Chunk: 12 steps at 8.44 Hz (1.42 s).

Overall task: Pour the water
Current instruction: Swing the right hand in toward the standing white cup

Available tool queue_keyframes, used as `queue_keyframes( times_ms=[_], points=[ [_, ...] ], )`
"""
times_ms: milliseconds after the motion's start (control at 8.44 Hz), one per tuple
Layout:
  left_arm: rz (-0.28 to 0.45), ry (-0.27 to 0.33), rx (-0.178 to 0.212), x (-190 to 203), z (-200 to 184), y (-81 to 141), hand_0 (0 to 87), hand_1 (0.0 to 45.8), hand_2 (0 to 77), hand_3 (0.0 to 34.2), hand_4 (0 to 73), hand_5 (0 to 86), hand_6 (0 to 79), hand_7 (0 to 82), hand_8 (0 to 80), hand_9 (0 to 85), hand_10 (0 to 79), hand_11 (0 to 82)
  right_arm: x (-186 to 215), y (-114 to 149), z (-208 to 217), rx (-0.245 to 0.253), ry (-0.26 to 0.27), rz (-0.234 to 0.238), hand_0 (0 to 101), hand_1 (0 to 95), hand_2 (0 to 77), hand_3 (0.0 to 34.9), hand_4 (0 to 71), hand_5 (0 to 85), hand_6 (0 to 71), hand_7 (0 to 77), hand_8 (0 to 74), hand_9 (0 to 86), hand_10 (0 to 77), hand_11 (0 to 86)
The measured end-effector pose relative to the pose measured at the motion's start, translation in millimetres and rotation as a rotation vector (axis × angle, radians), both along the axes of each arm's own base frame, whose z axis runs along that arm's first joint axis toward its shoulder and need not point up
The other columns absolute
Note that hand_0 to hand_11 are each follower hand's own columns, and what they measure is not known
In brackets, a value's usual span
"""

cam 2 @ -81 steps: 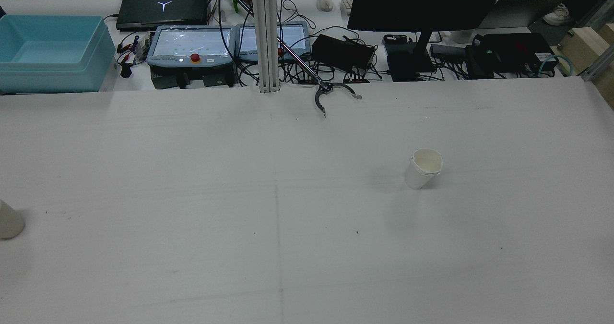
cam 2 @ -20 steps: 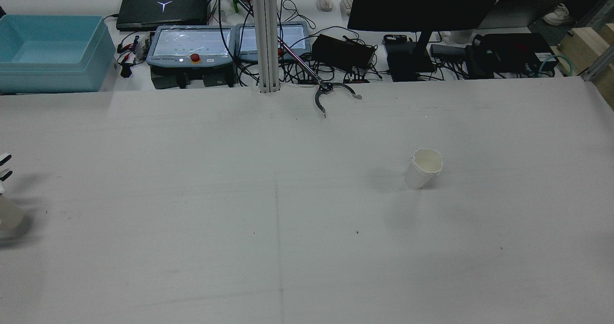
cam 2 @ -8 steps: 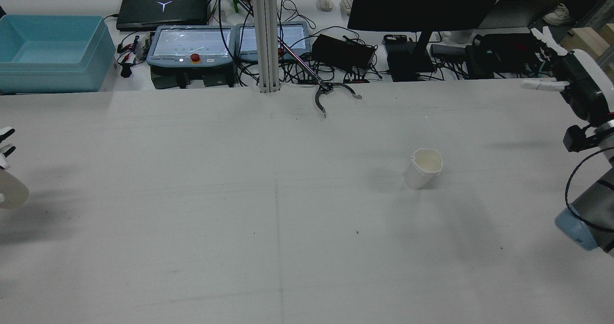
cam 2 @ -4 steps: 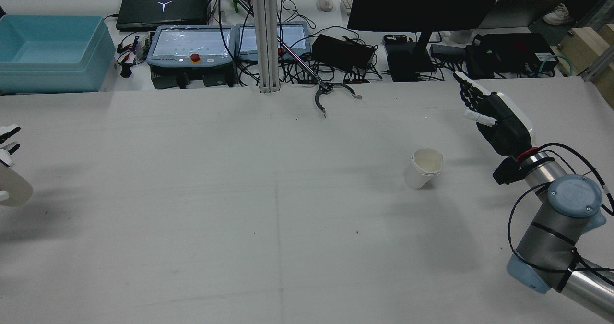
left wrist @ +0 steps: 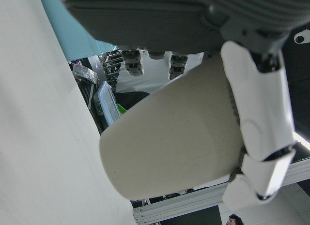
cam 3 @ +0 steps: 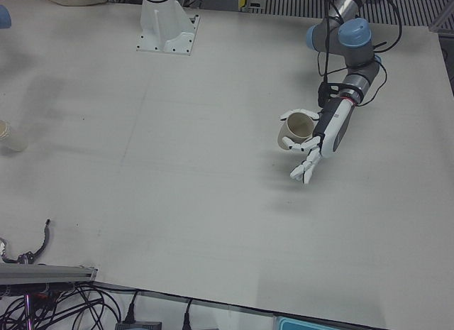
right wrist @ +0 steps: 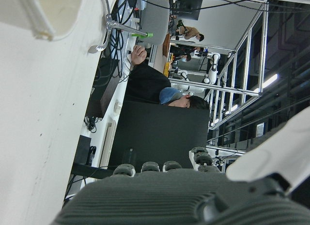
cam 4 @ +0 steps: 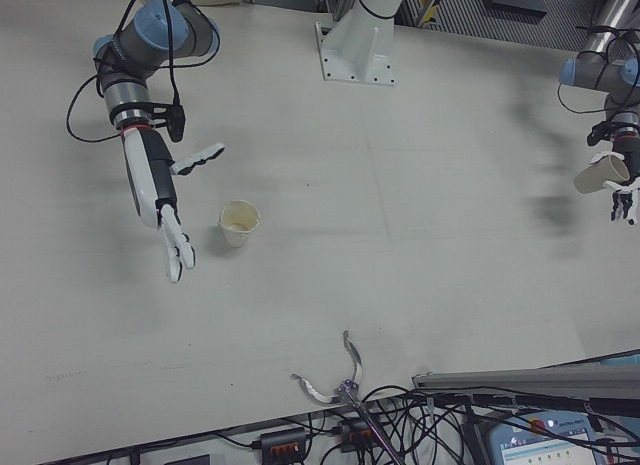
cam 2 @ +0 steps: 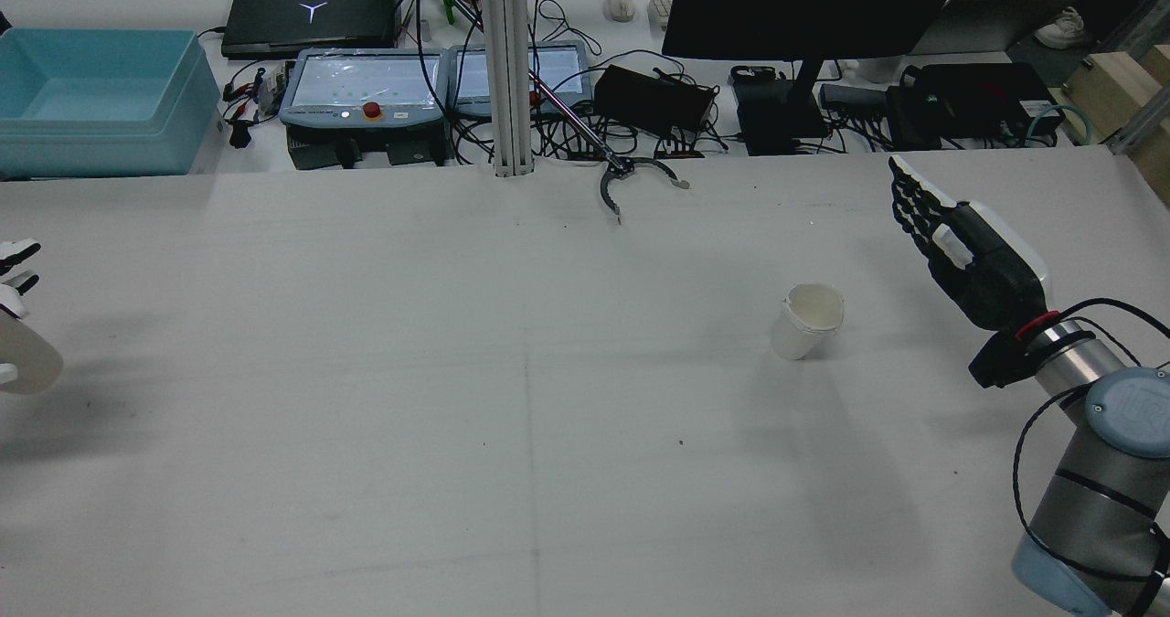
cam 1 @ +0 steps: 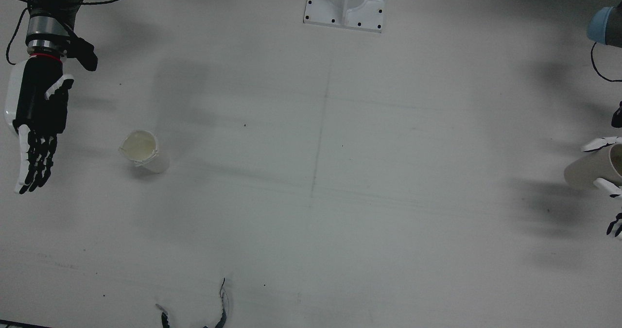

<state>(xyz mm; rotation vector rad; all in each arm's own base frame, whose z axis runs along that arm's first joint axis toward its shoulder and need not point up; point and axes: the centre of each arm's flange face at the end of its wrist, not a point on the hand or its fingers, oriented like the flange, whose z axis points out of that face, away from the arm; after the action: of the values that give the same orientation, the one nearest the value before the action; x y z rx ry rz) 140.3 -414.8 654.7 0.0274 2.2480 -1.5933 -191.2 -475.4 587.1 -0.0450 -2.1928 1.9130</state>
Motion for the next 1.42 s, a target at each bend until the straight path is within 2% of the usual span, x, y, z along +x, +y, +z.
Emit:
queue_keyframes(
  times_ms=[118, 237, 355, 474, 592, 948, 1066, 1185, 1303, 1422],
  points=[
    [0.003, -0.001, -0.001, 1, 0, 0, 48.0, 18.0, 28.4, 0.0, 42.5, 42.0, 4.4, 14.2, 0.0, 1.1, 5.4, 10.9, 2, 8, 16, -0.021, 0.008, 0.004, 27, 1.6, 2.2, 1.4, 0.0, 1.1, 0.5, 1.1, 0.5, 0.5, 0.0, 0.5],
    [0.004, -0.002, -0.003, 2, 0, 0, 48.0, 18.0, 28.4, 0.0, 42.5, 42.0, 4.4, 14.2, 0.0, 1.1, 5.4, 10.9, -9, 7, 20, -0.021, -0.003, 0.003, 44, 8.7, 12.5, 1.8, 0.0, 2.7, 0.0, 1.1, 0.5, 0.5, 0.0, 1.1],
    [0.001, -0.001, -0.003, 1, -1, 0, 48.0, 18.0, 28.9, 0.0, 42.5, 42.0, 4.4, 14.7, 0.0, 1.1, 5.4, 10.9, -30, 9, 20, -0.017, -0.013, -0.006, 44, 8.7, 12.5, 1.8, 0.0, 2.7, 0.0, 1.1, 0.5, 0.5, 0.0, 1.1],
    [-0.004, 0.0, -0.003, -2, -1, 0, 48.0, 18.0, 28.9, 0.0, 42.5, 42.0, 4.4, 14.2, 0.0, 1.1, 5.4, 10.9, -51, 18, 21, -0.021, -0.015, -0.016, 46, 16.9, 12.5, 2.0, 0.0, 0.5, 0.0, 1.1, 0.5, 0.5, 0.0, 0.5],
    [-0.009, 0.001, -0.002, -5, -2, 1, 48.0, 18.0, 28.9, 0.0, 42.5, 42.0, 4.4, 14.2, 0.0, 1.1, 5.4, 10.9, -67, 28, 23, -0.027, -0.015, -0.02, 46, 16.4, 12.5, 0.6, 0.0, 0.5, 0.0, 1.1, 0.5, 0.5, 0.0, 0.5],
    [-0.013, 0.01, 0.006, -8, -7, 1, 48.1, 18.0, 28.9, 0.0, 42.5, 42.0, 4.4, 14.2, 0.0, 1.1, 5.4, 10.9, -75, 43, 32, -0.042, -0.002, -0.022, 48, 15.8, 10.4, 0.3, 0.0, 0.5, 0.5, 1.1, 0.5, 0.5, 0.0, 1.1],
    [-0.012, 0.013, 0.004, -8, -7, 1, 48.1, 18.0, 28.9, 0.0, 42.5, 41.5, 4.4, 14.2, 0.0, 1.1, 5.4, 10.9, -74, 45, 35, -0.047, 0.004, -0.016, 52, 20.2, 6.5, 0.1, 0.0, 0.5, 0.5, 1.1, 0.5, 0.5, 0.5, 1.1],
    [-0.01, 0.014, 0.001, -8, -6, 1, 48.1, 18.0, 28.9, 0.0, 42.5, 41.5, 4.4, 14.2, 0.0, 1.1, 5.4, 10.9, -73, 45, 38, -0.053, 0.011, -0.01, 52, 20.2, 6.5, 0.1, 0.0, 0.5, 0.5, 1.1, 0.5, 0.5, 0.5, 1.1],
    [-0.01, 0.013, -0.002, -8, -4, 2, 48.1, 18.0, 28.9, 0.0, 42.5, 41.5, 4.4, 14.2, 0.0, 1.1, 5.4, 10.9, -72, 45, 42, -0.059, 0.022, 0.012, 52, 20.2, 6.5, 0.1, 0.0, 0.5, 0.5, 1.1, 0.5, 0.5, 0.0, 0.5],
    [-0.009, 0.013, -0.003, -8, -2, 2, 48.1, 18.0, 28.9, 0.0, 42.5, 41.5, 4.4, 14.2, 0.0, 1.1, 5.4, 10.9, -69, 45, 42, -0.062, 0.039, 0.06, 52, 20.2, 6.5, 0.1, 0.0, 0.5, 0.0, 1.1, 0.5, 0.5, 0.5, 0.5]
  ],
)
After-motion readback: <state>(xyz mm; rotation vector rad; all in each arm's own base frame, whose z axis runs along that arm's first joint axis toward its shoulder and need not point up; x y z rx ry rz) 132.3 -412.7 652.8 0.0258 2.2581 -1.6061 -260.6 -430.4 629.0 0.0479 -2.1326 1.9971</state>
